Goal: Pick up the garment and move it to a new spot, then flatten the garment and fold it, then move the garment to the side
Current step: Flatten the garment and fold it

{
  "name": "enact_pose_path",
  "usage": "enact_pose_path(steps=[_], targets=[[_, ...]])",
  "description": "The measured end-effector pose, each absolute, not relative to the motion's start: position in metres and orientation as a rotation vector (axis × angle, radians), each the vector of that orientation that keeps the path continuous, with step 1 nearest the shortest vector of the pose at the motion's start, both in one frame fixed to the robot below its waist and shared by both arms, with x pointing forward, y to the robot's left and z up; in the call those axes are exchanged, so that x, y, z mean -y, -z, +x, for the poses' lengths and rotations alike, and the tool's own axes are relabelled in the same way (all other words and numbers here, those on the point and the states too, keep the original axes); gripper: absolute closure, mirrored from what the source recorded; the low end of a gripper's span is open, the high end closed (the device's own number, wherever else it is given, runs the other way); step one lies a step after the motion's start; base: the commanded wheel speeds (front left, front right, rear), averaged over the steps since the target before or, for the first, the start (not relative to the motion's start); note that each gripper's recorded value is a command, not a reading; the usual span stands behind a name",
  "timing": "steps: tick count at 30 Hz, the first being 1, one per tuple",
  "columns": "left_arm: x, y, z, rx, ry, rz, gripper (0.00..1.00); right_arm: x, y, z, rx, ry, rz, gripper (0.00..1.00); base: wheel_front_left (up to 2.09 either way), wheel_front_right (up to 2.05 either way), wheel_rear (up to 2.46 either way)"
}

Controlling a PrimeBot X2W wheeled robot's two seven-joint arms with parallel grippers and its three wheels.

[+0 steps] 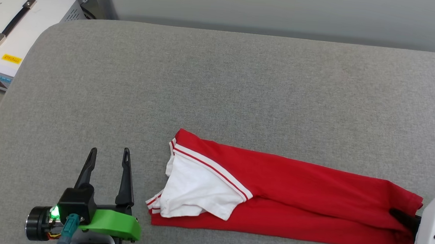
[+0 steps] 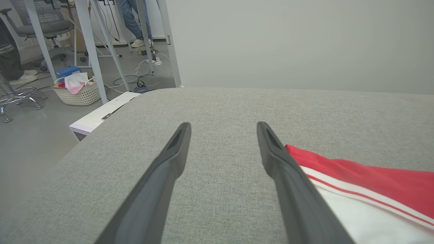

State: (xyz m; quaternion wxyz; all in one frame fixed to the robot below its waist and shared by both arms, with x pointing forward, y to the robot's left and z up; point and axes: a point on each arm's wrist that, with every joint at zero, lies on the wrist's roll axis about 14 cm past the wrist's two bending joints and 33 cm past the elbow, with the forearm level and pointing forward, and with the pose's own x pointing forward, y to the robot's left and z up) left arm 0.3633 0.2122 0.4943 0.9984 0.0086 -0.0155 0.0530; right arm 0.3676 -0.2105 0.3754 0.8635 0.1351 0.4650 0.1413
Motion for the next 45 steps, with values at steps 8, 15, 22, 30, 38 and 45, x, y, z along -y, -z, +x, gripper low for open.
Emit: enact_pose_path(steps=[8, 15, 22, 30, 38, 45], targets=[[-0.207, -0.496, 0.360, 0.040, -0.077, 0.042, 0.00, 0.265, -0.391, 0.370, -0.924, -0.166, 0.225, 1.00, 0.00, 0.00, 0.00], [-0.201, -0.498, 0.358, 0.049, -0.054, 0.050, 0.00, 0.329, -0.401, 0.365, -0.900, 0.004, 0.144, 1.00, 0.00, 0.00, 0.00], [-0.199, -0.498, 0.357, 0.050, -0.042, 0.049, 0.00, 0.318, -0.416, 0.370, -0.869, -0.036, 0.173, 1.00, 0.00, 0.00, 0.00], [-0.197, -0.498, 0.357, 0.050, -0.038, 0.042, 0.00, 0.240, -0.445, 0.375, -0.812, -0.282, 0.288, 1.00, 0.00, 0.00, 0.00], [-0.196, -0.492, 0.356, 0.030, -0.033, 0.046, 0.00, 0.168, -0.452, 0.369, -0.820, -0.495, 0.262, 1.00, 0.00, 0.00, 0.00], [-0.195, -0.484, 0.358, 0.004, -0.032, 0.045, 0.00, 0.101, -0.458, 0.377, -0.807, -0.673, 0.186, 1.00, 0.00, 0.00, 0.00]])
